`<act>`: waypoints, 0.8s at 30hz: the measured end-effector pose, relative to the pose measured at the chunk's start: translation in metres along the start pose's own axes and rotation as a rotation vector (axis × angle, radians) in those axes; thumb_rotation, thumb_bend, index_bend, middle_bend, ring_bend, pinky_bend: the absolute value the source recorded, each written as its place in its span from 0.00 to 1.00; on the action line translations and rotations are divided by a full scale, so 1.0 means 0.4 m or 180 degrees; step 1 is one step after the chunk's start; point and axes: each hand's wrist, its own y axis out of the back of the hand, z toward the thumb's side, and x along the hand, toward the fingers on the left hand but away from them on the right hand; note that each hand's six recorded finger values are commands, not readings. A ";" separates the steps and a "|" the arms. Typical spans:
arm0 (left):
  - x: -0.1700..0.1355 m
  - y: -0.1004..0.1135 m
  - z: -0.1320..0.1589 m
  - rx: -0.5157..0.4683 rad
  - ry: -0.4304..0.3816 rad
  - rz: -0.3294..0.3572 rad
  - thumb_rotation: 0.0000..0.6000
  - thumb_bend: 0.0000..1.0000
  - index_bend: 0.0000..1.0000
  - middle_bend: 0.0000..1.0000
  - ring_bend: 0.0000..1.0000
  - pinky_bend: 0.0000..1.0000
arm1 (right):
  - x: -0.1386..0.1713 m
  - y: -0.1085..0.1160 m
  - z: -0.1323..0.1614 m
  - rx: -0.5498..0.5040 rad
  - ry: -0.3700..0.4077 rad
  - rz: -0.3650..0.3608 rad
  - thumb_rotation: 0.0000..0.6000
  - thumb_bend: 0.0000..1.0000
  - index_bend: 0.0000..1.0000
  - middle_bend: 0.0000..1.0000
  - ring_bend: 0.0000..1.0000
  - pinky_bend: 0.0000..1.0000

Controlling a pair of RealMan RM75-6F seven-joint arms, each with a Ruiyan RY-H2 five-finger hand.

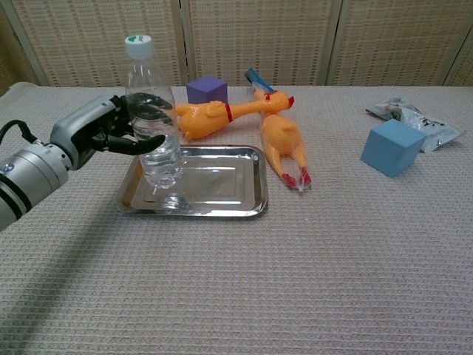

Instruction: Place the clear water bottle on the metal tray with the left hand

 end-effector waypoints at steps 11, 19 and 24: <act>-0.004 -0.035 -0.036 0.0301 0.0001 0.0053 1.00 0.47 0.20 0.22 0.09 0.24 | -0.002 -0.001 -0.004 -0.0025 -0.0025 0.0026 1.00 0.02 0.00 0.00 0.00 0.00; -0.005 -0.048 -0.050 0.0433 -0.0013 0.0046 1.00 0.45 0.00 0.03 0.00 0.08 | -0.005 -0.001 -0.002 -0.0025 -0.0019 0.0024 1.00 0.03 0.00 0.00 0.00 0.00; -0.001 -0.044 -0.049 0.0272 0.0063 0.0002 1.00 0.43 0.00 0.00 0.00 0.06 | -0.003 -0.002 0.001 -0.0023 -0.0005 0.0022 1.00 0.03 0.00 0.00 0.00 0.00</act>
